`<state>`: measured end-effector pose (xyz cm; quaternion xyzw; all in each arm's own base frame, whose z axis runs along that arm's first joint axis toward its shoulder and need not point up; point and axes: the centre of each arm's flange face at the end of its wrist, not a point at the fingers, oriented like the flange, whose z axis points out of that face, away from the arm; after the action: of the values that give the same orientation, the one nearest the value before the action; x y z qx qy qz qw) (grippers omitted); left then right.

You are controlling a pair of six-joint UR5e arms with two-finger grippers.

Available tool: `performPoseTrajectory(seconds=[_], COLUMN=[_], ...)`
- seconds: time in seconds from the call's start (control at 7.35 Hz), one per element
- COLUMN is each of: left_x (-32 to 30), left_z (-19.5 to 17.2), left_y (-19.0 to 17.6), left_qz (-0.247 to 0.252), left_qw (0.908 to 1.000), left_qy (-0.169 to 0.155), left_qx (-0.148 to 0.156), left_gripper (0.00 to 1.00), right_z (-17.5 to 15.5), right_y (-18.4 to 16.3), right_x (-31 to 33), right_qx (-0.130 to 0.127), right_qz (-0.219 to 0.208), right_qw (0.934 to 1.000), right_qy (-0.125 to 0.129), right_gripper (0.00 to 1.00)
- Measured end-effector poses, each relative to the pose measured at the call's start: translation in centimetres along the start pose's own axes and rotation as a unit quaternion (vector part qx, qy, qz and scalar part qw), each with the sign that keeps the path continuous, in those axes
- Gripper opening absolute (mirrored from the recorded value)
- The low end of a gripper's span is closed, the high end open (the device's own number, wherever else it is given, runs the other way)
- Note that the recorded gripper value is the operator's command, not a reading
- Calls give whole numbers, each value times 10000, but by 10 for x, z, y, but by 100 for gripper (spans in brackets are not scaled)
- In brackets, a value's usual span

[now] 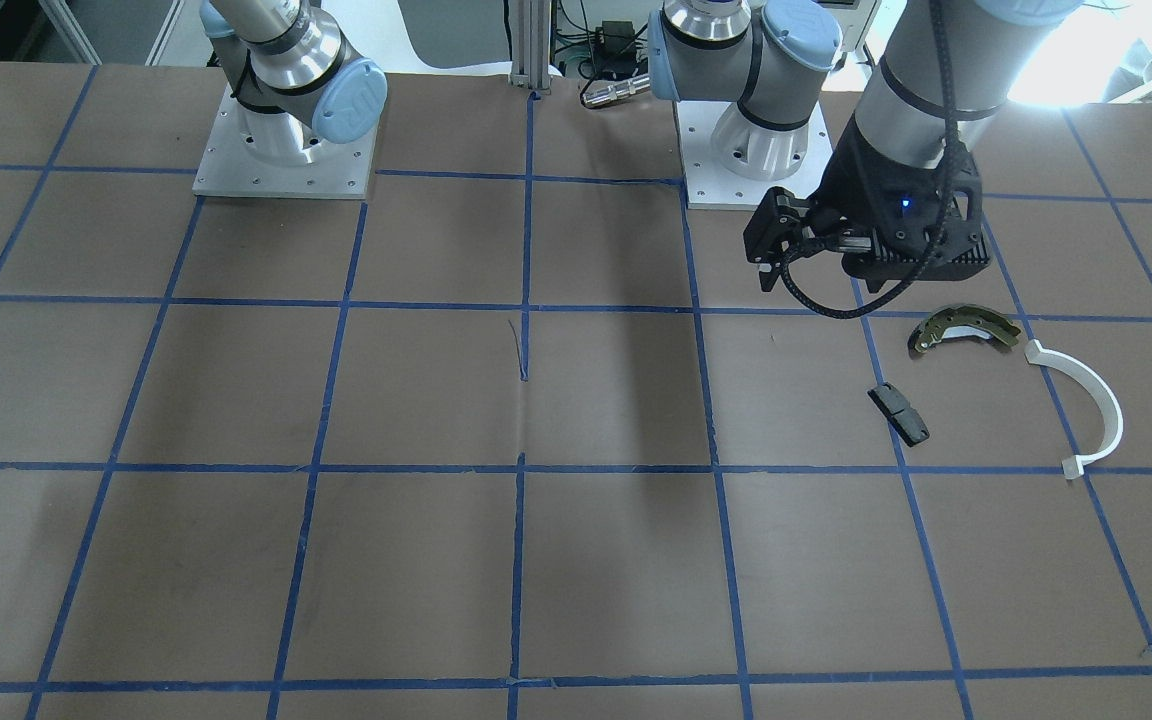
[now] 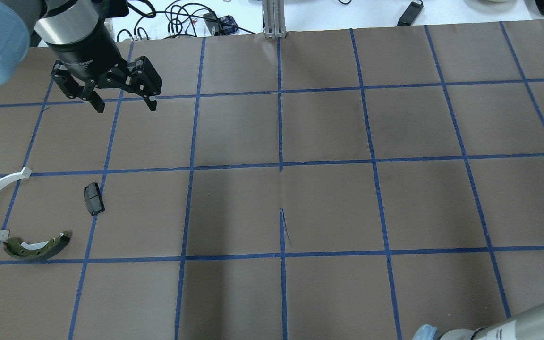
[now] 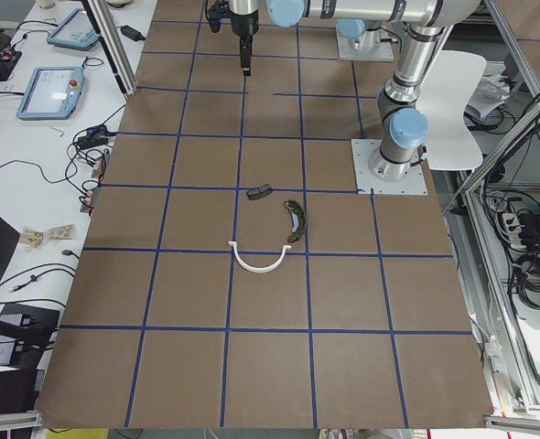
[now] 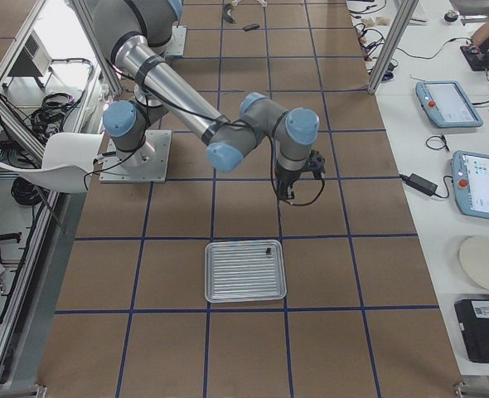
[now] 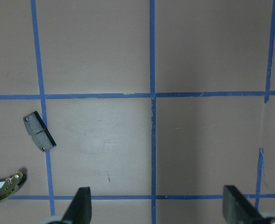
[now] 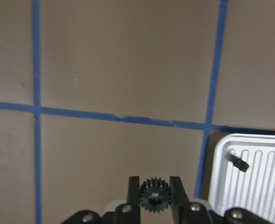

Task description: Place bearing gear from tray to pile

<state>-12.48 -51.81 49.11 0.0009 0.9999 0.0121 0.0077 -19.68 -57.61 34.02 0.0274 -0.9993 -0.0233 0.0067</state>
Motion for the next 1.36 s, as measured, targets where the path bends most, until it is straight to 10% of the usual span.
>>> performPoseTrajectory(seconds=[0.68, 1.36], left_x=[0, 0], left_z=[0, -1], left_y=[1, 3], left_qz=[-1, 7], left_qw=[10000, 10000], left_qy=[0, 0], left_qx=[-1, 10], left_gripper=[100, 100], right_z=[22, 93], right_y=[-68, -35], right_x=[-294, -527], right_qx=[271, 312], right_qz=[1366, 1188], right_qw=[9882, 9915], right_qy=[-629, -418], right_gripper=[0, 0])
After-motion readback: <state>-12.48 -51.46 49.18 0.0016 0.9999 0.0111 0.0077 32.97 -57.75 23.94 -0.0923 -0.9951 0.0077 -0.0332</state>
